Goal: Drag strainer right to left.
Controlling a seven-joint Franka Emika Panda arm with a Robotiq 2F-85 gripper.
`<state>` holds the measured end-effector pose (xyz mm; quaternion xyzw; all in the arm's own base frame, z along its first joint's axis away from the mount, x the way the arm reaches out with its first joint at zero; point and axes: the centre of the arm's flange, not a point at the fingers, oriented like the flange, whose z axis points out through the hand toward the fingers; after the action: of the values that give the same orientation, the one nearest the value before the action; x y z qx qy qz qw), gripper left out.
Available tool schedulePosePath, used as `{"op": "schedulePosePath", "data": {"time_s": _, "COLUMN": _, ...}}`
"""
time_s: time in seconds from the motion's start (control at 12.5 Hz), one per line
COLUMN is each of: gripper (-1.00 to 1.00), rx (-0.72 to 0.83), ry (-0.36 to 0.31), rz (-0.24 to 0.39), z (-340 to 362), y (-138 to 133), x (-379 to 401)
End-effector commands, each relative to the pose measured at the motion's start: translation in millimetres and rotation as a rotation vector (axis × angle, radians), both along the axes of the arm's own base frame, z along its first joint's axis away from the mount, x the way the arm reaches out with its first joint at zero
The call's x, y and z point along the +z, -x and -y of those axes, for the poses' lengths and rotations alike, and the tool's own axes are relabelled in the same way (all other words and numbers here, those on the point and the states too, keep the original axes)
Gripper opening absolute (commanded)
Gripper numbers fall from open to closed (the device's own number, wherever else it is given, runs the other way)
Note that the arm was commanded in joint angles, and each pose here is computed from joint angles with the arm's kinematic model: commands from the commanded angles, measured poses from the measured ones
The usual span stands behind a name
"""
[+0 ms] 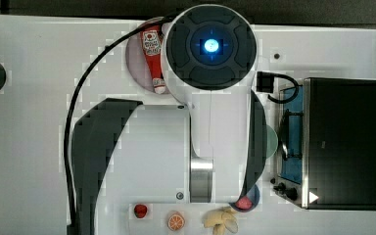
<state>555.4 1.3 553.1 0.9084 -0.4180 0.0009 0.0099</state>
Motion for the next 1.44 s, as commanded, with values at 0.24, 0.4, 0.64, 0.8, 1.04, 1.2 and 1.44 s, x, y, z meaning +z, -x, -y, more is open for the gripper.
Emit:
{"op": "schedulePosePath", "data": {"time_s": 0.24, "gripper": 1.0, "rx": -0.205, "ry": -0.018, "rz": 0.015, "z": 28, "y": 105, "x": 92}}
{"op": "schedulePosePath", "data": {"time_s": 0.4, "gripper": 1.0, "rx": -0.207, "ry": -0.014, "rz": -0.036, "z": 27, "y": 105, "x": 66}}
{"op": "schedulePosePath", "data": {"time_s": 0.64, "gripper": 1.0, "rx": -0.273, "ry": -0.007, "rz": -0.091, "z": 27, "y": 95, "x": 0}}
{"op": "schedulePosePath", "data": {"time_s": 0.8, "gripper": 1.0, "rx": -0.352, "ry": -0.001, "rz": -0.092, "z": 26, "y": 85, "x": -56}}
{"op": "schedulePosePath", "data": {"time_s": 1.04, "gripper": 1.0, "rx": -0.456, "ry": 0.005, "rz": -0.076, "z": 23, "y": 76, "x": -144}}
{"op": "schedulePosePath", "data": {"time_s": 1.2, "gripper": 1.0, "rx": -0.515, "ry": 0.007, "rz": -0.061, "z": 19, "y": 74, "x": -198}}
{"op": "schedulePosePath", "data": {"time_s": 1.44, "gripper": 1.0, "rx": -0.589, "ry": 0.016, "rz": -0.075, "z": 10, "y": 75, "x": -274}}
